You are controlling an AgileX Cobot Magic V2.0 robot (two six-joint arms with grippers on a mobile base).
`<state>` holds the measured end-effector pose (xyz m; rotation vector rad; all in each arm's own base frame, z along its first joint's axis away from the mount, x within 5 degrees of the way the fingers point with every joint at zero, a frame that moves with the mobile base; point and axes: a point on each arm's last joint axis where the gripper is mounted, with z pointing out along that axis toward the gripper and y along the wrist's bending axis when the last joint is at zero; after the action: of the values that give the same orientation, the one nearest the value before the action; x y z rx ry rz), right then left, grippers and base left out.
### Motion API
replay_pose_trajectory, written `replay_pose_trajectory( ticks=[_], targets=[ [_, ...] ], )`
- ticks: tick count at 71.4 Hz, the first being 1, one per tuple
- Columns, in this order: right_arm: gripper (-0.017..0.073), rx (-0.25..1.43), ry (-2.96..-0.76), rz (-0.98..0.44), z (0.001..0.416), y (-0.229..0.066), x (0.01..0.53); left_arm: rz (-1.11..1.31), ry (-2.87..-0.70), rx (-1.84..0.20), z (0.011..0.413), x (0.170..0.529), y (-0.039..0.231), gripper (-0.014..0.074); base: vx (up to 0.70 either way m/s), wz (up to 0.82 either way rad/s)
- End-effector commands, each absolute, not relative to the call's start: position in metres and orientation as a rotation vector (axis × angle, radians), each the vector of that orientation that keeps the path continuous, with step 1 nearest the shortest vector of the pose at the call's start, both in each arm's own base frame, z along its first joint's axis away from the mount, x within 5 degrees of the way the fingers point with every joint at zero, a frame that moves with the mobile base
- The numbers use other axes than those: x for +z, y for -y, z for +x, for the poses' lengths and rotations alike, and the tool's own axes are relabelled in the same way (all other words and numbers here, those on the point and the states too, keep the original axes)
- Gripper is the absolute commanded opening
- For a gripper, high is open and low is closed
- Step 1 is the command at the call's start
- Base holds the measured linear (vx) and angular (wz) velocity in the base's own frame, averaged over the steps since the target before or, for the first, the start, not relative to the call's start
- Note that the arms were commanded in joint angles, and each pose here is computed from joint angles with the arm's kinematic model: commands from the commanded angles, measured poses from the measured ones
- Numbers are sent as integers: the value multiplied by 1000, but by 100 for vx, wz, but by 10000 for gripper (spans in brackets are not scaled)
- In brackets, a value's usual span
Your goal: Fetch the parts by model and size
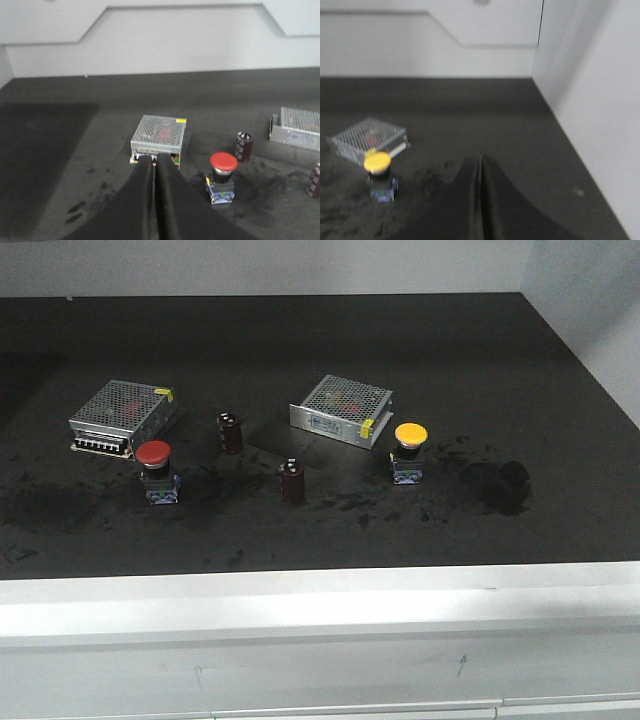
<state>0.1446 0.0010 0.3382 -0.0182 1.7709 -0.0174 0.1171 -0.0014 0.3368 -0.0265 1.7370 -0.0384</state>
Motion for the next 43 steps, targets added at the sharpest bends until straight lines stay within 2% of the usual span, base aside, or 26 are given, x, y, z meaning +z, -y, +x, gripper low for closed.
replay_pose_trajectory(
  ticks=[1,30,36,43],
  targets=[
    [-10,8,-1736,3,155,-1,347,-30,-1653,-51,121,353,2,-6,0,0],
    [1,-8,-1831,-6,163,-1,336,-37,-1693,-58,120,349,2,4,0,0],
    [41,-10,-1848,-6,165,-1,334,-37,-1698,-58,120,348,2,22,0,0],
    [148,-17,-1857,-14,165,-1,333,-37,-1697,-58,120,349,2,68,0,0]
  ],
)
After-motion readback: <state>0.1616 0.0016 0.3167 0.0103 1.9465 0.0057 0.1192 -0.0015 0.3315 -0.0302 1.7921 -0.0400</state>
